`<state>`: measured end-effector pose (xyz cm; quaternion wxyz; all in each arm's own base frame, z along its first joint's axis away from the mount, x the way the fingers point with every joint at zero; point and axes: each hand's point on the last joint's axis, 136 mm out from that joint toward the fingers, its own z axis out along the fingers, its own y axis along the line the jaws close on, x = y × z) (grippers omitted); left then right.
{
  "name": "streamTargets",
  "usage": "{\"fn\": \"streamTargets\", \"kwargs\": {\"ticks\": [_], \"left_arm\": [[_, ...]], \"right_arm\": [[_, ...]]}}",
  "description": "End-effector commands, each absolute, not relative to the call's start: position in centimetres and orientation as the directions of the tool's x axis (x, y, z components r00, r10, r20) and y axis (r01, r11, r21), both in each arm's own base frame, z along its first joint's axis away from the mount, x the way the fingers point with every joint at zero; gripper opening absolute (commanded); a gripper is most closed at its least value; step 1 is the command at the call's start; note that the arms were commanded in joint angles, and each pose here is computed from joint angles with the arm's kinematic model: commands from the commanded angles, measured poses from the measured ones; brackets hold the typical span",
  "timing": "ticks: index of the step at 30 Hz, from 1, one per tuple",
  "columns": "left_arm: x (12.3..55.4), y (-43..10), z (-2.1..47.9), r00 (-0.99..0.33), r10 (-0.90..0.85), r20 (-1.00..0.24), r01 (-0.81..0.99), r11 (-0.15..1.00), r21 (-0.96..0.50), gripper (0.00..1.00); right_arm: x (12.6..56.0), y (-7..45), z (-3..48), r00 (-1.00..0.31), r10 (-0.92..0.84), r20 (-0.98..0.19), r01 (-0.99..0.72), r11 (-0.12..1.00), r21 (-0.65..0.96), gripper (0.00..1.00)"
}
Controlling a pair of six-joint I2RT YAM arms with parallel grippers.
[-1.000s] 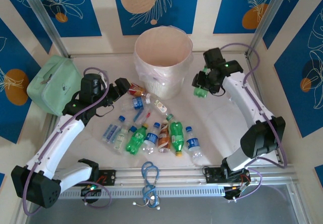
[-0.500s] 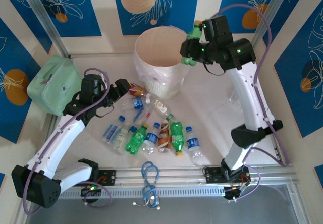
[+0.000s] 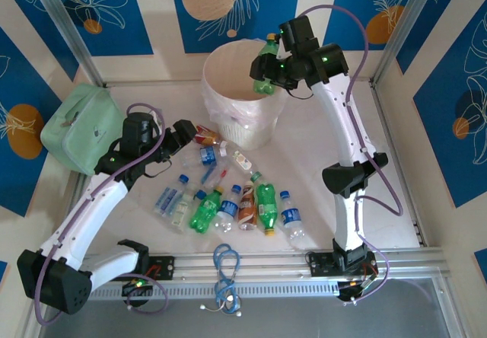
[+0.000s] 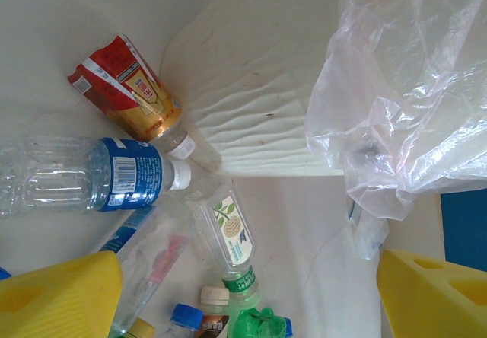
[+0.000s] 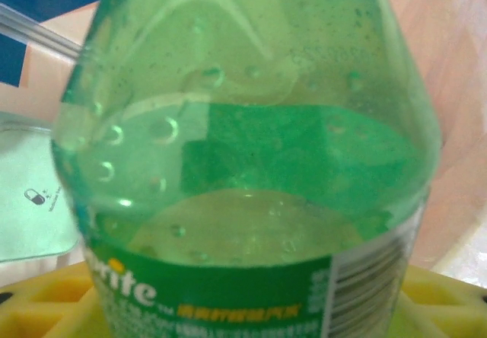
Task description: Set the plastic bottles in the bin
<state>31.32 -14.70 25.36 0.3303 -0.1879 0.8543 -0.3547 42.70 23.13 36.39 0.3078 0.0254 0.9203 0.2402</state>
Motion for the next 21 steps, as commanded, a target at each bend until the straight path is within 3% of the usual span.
{"fn": "streamTargets", "kwargs": {"ticks": [1, 5, 11, 16, 21], "left_arm": [[31.3, -14.0, 25.6, -0.699, -0.559, -0.445, -0.087, 0.685, -0.724, 0.86], [31.4, -14.2, 25.5, -0.701, -0.561, -0.440, -0.087, 0.679, -0.729, 0.86], [31.4, -14.2, 25.9, -0.698, -0.562, -0.445, -0.082, 0.679, -0.729, 0.86], [31.2, -14.0, 25.9, -0.697, -0.559, -0.450, -0.082, 0.685, -0.724, 0.86], [31.1, -13.8, 25.6, -0.696, -0.557, -0.454, -0.088, 0.693, -0.715, 0.86]], "right_arm": [[42.4, 23.5, 37.2, -0.807, 0.196, -0.557, -0.125, 0.866, 0.485, 0.73], [42.2, 23.3, 37.3, -0.805, 0.190, -0.562, -0.125, 0.872, 0.474, 0.81], [42.2, 21.4, 37.2, -0.785, 0.218, -0.581, -0.055, 0.909, 0.414, 0.83], [42.3, 18.8, 35.6, -0.788, 0.260, -0.558, 0.057, 0.933, 0.354, 0.72], [42.2, 17.6, 34.4, -0.795, 0.272, -0.543, 0.110, 0.944, 0.312, 0.70]]}}
